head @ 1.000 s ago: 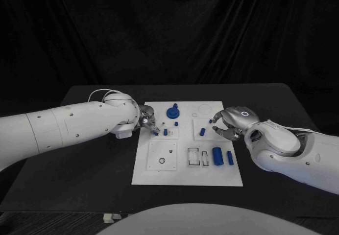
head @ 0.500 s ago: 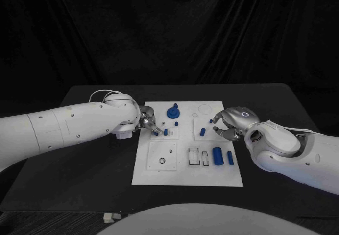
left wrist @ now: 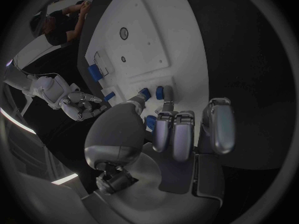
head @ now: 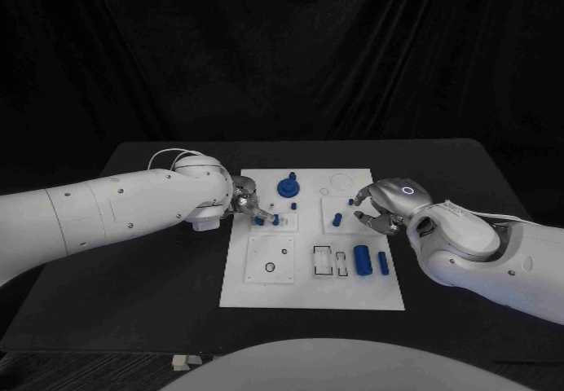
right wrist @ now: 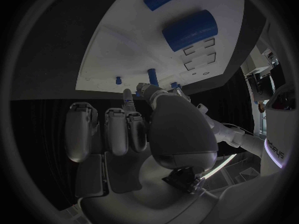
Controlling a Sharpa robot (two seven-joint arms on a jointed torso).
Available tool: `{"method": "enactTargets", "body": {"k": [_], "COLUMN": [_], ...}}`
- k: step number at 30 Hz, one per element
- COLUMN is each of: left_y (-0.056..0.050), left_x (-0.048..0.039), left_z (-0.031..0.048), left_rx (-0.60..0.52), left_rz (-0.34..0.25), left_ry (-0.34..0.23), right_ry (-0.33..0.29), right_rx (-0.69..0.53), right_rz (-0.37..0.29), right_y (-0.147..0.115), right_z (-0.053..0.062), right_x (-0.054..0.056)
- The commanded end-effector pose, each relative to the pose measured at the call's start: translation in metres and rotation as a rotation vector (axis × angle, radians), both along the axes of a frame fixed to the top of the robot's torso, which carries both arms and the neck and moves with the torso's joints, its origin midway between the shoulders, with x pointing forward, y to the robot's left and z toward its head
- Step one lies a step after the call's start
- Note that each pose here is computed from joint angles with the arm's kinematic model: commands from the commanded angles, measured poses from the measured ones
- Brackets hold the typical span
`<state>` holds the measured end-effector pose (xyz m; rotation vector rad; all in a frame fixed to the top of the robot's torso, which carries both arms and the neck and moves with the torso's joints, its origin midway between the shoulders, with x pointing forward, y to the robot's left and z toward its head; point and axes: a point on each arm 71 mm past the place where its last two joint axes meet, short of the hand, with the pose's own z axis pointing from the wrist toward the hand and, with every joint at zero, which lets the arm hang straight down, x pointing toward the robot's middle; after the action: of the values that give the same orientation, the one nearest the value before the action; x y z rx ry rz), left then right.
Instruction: Assemble the parts on the task board
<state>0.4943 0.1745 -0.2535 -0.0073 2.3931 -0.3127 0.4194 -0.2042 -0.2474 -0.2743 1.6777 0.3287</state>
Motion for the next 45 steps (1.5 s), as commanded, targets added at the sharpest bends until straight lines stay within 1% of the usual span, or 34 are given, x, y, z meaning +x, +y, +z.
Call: {"method": "enactTargets", "body": {"k": [1,19,22,26,30,34,36,37,38,40,41,42,43,44,45], "left_y": [-0.001,0.000,0.001,0.004,0.009,0.012,0.011,0.011,0.009,0.005,0.004,0.002,0.000,-0.004,-0.006], "left_x": [-0.0010,-0.0009,-0.0009,-0.0014,-0.0016,0.0031,0.0051,0.0054,0.0060,0.0063,0.0063,0.0064,0.0064,0.0066,0.0068], "left_z": [-0.0014,-0.0010,0.0005,0.0053,0.0159,0.0417,0.0552,0.0580,0.0649,0.0751,0.0771,0.0812,0.0833,0.0866,0.0882], "left_rx": [-0.003,-0.011,-0.032,-0.081,-0.133,-0.226,-0.288,-0.302,-0.341,-0.407,-0.418,-0.439,-0.445,-0.446,-0.439], "left_rz": [-0.003,-0.002,0.004,0.023,0.039,0.035,0.004,-0.005,-0.027,-0.081,-0.096,-0.138,-0.166,-0.227,-0.278], "left_ry": [0.006,-0.001,-0.021,-0.075,-0.140,-0.264,-0.328,-0.343,-0.383,-0.446,-0.460,-0.492,-0.512,-0.555,-0.590], "right_ry": [0.005,0.006,0.005,0.002,-0.003,-0.013,-0.023,-0.026,-0.033,-0.045,-0.048,-0.054,-0.058,-0.064,-0.068], "right_rx": [-0.002,-0.001,0.000,0.003,0.007,0.019,0.031,0.033,0.041,0.053,0.056,0.062,0.065,0.072,0.078], "right_rz": [0.000,-0.003,-0.004,-0.010,-0.016,-0.019,-0.017,-0.016,-0.015,-0.014,-0.014,-0.012,-0.011,-0.008,-0.005], "right_y": [0.000,-0.001,-0.002,-0.005,-0.008,-0.012,-0.013,-0.014,-0.015,-0.017,-0.018,-0.019,-0.019,-0.020,-0.020], "right_z": [-0.001,-0.002,-0.001,0.000,0.001,0.004,0.006,0.006,0.007,0.010,0.011,0.013,0.014,0.016,0.017], "right_x": [0.000,0.000,-0.001,-0.001,-0.003,-0.005,-0.006,-0.006,-0.007,-0.008,-0.008,-0.009,-0.009,-0.010,-0.012]}}
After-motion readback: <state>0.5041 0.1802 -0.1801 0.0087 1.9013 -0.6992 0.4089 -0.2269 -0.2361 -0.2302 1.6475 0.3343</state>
